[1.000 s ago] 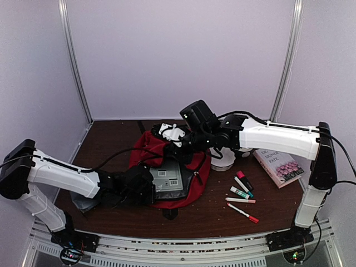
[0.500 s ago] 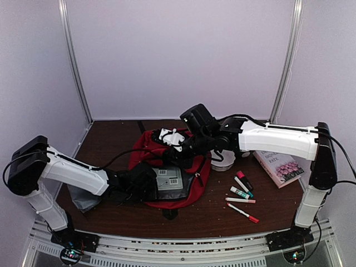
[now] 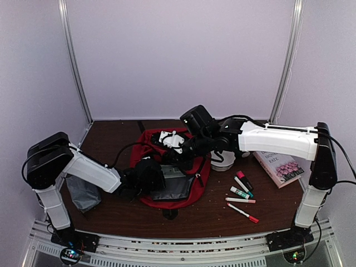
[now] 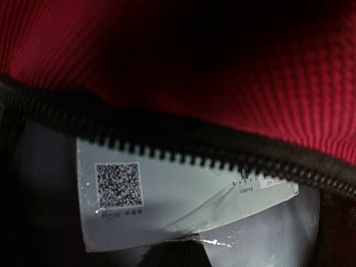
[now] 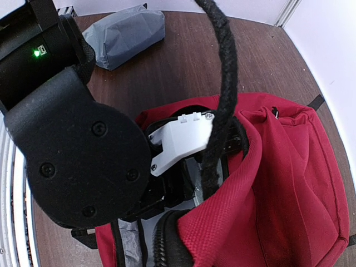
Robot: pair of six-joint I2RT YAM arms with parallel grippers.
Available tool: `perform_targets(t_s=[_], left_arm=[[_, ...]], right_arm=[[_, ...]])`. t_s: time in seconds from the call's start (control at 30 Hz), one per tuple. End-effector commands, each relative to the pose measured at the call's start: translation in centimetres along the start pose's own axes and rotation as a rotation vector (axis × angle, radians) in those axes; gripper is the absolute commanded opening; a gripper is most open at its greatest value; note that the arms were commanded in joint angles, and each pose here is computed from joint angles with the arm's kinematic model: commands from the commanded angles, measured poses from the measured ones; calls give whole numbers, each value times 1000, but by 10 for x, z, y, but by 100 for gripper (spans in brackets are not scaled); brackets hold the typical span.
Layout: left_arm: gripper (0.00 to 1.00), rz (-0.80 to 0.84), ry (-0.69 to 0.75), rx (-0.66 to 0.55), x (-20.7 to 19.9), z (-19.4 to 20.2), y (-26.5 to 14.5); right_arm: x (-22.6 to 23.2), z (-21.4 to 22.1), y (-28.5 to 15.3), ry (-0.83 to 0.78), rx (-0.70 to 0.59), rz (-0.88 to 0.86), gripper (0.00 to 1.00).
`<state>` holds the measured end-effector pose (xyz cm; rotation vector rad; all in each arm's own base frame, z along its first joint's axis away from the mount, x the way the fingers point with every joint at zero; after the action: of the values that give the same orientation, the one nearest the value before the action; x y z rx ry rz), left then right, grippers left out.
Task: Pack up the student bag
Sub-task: Adjust the book in the largest pocket of the bag, then place the largest pocket of the student bag.
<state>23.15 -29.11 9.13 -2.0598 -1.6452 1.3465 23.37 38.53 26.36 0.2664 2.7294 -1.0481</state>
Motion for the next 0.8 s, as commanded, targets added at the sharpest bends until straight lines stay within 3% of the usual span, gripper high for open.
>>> perform_targets(t_s=[0.0, 0.17, 0.27, 0.43, 0.6, 0.77], left_arm=[[0, 53, -67, -141, -13, -23, 7], [0, 93, -54, -122, -20, -25, 2], [0, 82, 14, -93, -37, -24, -22], [8, 3, 171, -41, -52, -16, -75], [19, -59, 183, 51, -26, 2, -102], [32, -75, 204, 31, -11, 11, -126]], right_arm=[[9, -14, -12, -31, -73, -43, 0], [8, -15, -12, -28, -71, -37, 0], [7, -14, -14, -26, -62, -28, 0], [6, -15, -16, -24, -45, -38, 2], [8, -9, -3, 4, -19, -91, 3], [12, -5, 7, 23, 57, -173, 11]])
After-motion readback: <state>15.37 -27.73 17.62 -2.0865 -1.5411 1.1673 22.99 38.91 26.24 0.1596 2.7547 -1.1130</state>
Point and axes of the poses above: each gripper's point midway between its finger pads, its own y axis out along the fingers, its own x axis along the line the jaws close on, z = x × y, the point moved 9 cm from there along -y, back along the fingers, and after that the axes turned 6 degrees about -y, right-handed, at the moved point
